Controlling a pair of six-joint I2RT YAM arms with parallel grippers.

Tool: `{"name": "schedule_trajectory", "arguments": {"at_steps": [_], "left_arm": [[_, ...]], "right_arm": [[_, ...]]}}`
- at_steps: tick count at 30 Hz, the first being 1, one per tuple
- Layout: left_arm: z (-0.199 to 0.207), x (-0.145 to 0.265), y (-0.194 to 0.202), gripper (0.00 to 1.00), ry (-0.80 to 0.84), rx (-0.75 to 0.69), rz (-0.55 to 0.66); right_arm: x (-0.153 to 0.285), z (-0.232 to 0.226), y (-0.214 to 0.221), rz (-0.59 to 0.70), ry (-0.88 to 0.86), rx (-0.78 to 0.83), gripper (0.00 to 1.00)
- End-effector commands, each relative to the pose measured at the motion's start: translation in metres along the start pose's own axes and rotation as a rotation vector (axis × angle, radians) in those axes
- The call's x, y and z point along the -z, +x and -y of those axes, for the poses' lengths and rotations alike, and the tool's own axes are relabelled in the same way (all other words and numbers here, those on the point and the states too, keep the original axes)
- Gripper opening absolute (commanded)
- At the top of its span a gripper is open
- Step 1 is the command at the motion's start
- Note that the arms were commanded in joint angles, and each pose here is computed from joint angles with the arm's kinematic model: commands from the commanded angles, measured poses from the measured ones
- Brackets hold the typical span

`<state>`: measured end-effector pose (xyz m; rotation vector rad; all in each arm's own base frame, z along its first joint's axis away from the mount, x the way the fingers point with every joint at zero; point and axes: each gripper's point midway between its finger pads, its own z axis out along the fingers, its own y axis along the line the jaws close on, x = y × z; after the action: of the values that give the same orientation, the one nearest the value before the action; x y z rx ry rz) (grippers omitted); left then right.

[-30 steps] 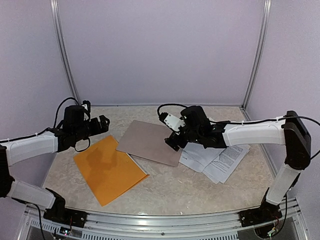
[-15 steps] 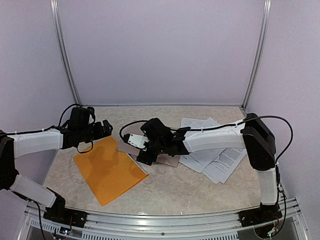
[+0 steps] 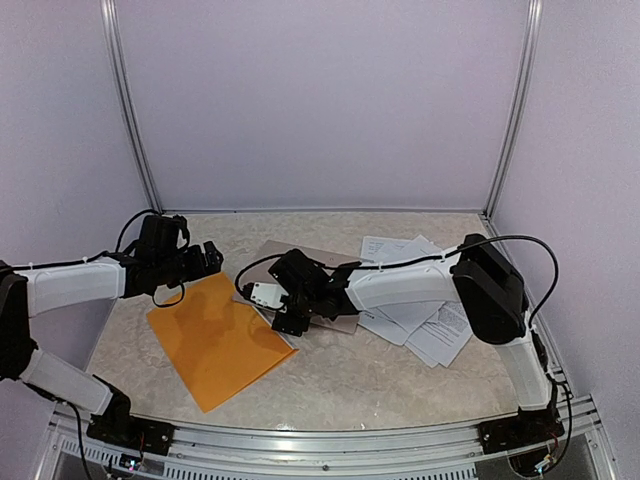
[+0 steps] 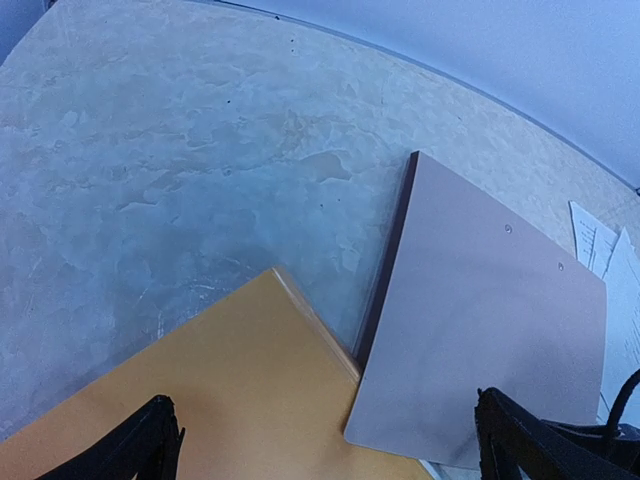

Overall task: Put the files into the folder
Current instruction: Pick up the folder from the center of the board.

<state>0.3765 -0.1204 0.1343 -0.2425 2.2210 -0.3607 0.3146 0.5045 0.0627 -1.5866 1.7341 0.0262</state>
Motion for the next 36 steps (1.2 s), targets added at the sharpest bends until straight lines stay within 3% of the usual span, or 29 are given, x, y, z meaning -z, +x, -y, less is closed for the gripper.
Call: {"name": "schedule_trajectory", "arguments": {"at_steps": [1, 21, 29, 36], "left_arm": [[-0.002, 0.004, -0.008, 0.99, -0.012, 0.011, 0.014], [-0.005, 0.007, -0.012, 0.99, -0.032, -0.004, 0.026], [-0.006, 0.004, -0.01, 0.99, -0.037, 0.0, 0.019], [-0.007, 0.002, -0.008, 0.99, -0.044, -0.003, 0.016]], "right_arm": [[-0.013, -0.005, 0.01, -0.053, 0.034, 0.034, 0.78], [-0.025, 0.018, 0.019, -0.106, 0.192, 0.1, 0.59], [-0.015, 0.029, 0.012, -0.102, 0.228, 0.114, 0.44], [0.0, 0.049, 0.002, -0.106, 0.31, 0.13, 0.23]]}}
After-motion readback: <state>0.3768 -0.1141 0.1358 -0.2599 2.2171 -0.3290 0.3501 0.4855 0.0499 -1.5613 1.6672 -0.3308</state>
